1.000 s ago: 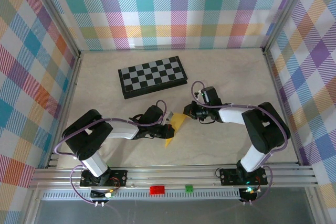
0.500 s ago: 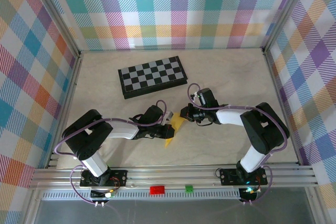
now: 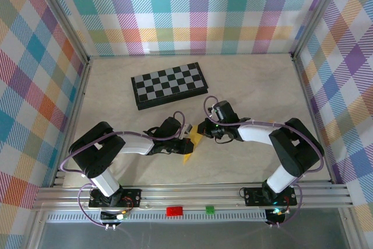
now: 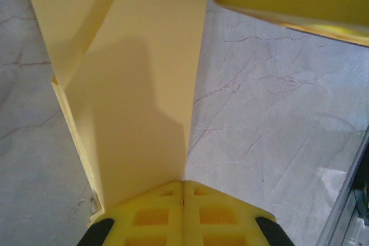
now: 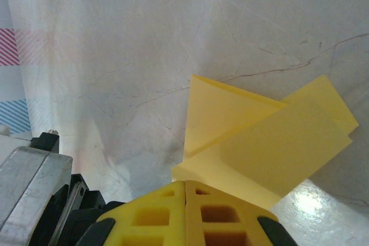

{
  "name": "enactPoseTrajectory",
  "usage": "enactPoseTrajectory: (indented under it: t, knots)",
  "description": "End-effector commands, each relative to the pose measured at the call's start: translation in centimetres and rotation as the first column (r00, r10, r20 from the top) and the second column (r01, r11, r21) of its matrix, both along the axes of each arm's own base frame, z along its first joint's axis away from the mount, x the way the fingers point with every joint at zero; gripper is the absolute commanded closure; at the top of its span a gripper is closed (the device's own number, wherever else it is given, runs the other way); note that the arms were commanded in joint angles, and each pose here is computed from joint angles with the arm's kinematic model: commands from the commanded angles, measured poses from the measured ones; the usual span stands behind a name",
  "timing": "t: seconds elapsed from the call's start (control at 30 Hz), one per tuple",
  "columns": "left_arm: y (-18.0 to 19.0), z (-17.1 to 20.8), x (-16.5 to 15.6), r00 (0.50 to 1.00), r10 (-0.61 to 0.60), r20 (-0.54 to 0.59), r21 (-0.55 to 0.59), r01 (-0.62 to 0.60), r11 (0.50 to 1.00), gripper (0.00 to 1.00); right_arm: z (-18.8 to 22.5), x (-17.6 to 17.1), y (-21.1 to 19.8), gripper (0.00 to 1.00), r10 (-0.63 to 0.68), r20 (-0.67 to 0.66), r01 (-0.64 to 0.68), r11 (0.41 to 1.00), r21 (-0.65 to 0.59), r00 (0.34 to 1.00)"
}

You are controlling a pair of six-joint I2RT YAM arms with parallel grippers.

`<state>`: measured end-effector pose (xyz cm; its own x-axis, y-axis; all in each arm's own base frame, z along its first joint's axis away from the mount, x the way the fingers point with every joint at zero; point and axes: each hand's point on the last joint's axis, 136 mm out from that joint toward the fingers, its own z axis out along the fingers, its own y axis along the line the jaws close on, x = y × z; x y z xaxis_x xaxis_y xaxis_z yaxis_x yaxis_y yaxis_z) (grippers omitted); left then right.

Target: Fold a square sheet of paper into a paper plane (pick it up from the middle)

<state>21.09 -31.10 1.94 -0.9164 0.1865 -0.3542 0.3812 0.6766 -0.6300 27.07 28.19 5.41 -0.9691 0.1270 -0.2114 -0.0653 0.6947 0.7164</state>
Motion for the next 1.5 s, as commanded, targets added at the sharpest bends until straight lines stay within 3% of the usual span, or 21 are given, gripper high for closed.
enactPoseTrajectory:
  t: [0.0, 0.17, 0.47, 0.83, 1.03, 1.27, 1.47]
  knots:
    - [2.9, -3.4, -2.5, 0.994, 0.002, -0.110, 0.137, 0.013, 0.990, 1.00, -0.3, 0.0, 0.8, 0.93, 0.018, -0.014, -0.018, 0.999, 0.035, 1.000]
    - [2.9, -3.1, -2.5, 0.994, 0.001, -0.107, 0.131, 0.013, 0.991, 1.00, -2.1, -0.2, 1.1, 0.93, 0.028, -0.066, -0.026, 0.999, 0.032, 0.997]
    - [2.9, -1.6, -3.0, 0.995, -0.010, -0.095, 0.104, 0.020, 0.994, 1.00, -6.1, -0.8, -1.0, 0.94, -0.030, -0.135, 0.014, 0.993, -0.116, 0.990]
    - [3.9, 0.4, -4.2, 0.996, -0.039, -0.075, 0.095, 0.046, 0.994, 0.95, -7.2, -1.2, -2.0, 0.95, -0.048, -0.154, 0.021, 0.985, -0.170, 0.987]
    - [5.4, 1.0, -5.0, 0.999, -0.021, -0.048, 0.104, 0.026, 0.994, 0.95, -6.3, -1.0, -1.5, 0.95, -0.028, -0.137, 0.008, 0.989, -0.145, 0.990]
    - [6.2, 4.8, -2.0, 0.991, 0.109, 0.079, 0.067, -0.114, 0.991, 0.94, -1.8, 0.0, 0.8, 0.93, 0.046, -0.013, -0.046, 0.999, 0.013, 0.999]
    - [5.2, 5.8, 0.7, 0.988, 0.151, 0.023, -0.008, -0.150, 0.989, 0.86, 0.4, 0.0, 0.1, 0.89, 0.025, 0.042, -0.026, 1.000, 0.008, 0.999]
